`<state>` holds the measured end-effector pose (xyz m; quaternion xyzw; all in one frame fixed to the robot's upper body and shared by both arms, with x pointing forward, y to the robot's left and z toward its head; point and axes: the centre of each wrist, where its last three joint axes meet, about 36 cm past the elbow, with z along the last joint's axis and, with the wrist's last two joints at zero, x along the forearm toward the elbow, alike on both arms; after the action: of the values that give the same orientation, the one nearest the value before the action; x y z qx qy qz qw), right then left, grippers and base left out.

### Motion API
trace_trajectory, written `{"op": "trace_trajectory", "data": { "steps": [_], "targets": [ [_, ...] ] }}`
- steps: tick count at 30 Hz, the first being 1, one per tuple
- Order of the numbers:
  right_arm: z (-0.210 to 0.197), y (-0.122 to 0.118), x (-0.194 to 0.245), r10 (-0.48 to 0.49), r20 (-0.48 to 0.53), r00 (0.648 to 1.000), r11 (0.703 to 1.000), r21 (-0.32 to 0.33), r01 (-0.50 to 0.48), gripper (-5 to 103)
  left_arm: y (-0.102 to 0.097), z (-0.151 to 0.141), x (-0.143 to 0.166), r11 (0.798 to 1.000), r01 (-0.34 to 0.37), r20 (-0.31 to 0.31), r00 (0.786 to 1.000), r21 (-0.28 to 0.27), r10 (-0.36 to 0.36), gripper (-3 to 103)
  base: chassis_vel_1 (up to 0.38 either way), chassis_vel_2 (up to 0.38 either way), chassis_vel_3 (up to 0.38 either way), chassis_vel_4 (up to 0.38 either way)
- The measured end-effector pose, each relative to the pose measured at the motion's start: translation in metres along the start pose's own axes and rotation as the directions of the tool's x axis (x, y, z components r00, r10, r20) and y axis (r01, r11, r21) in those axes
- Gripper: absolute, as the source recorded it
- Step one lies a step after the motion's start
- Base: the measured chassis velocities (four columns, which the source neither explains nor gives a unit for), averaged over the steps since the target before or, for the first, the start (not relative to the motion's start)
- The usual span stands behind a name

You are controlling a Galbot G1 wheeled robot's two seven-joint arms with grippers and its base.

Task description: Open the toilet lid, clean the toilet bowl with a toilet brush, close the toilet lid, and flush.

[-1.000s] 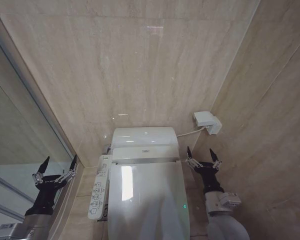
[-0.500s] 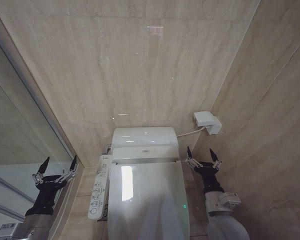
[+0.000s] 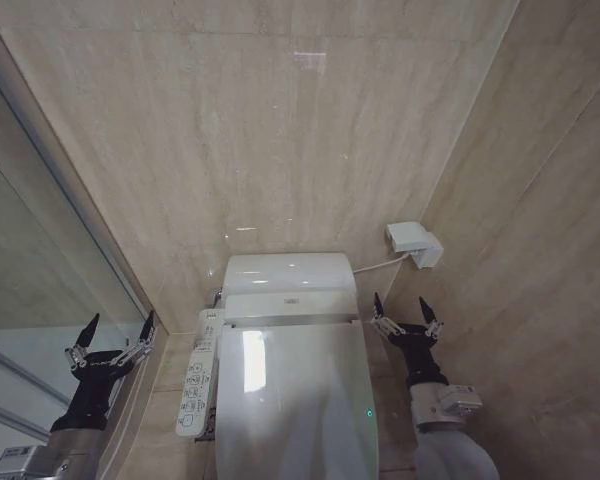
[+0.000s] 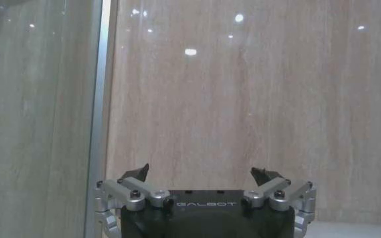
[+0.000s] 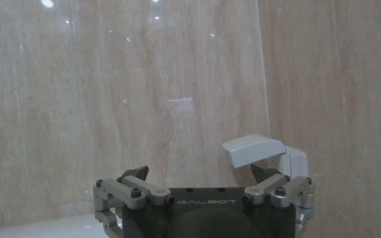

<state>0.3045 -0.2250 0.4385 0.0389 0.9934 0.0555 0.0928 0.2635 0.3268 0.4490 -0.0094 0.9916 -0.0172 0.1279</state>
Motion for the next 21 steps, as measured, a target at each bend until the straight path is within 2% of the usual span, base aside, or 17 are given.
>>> {"op": "trace_trajectory", "data": {
  "steps": [11,21],
  "targets": [
    [0.0000,0.0000,0.0000,0.000,0.000,1.000,1.000,0.000,0.000,100,0.0000,0.0000,0.0000,1.000,0.000,0.000,1.000,0.000,0.000,100,0.155,-0.154,-0.151,0.161],
    [0.0001,0.0000,0.0001,0.000,0.000,1.000,1.000,0.000,0.000,100,0.0001,0.0000,0.0000,1.000,0.000,0.000,1.000,0.000,0.000,100,0.258,-0.268,-0.270,0.258]
  ]
}}
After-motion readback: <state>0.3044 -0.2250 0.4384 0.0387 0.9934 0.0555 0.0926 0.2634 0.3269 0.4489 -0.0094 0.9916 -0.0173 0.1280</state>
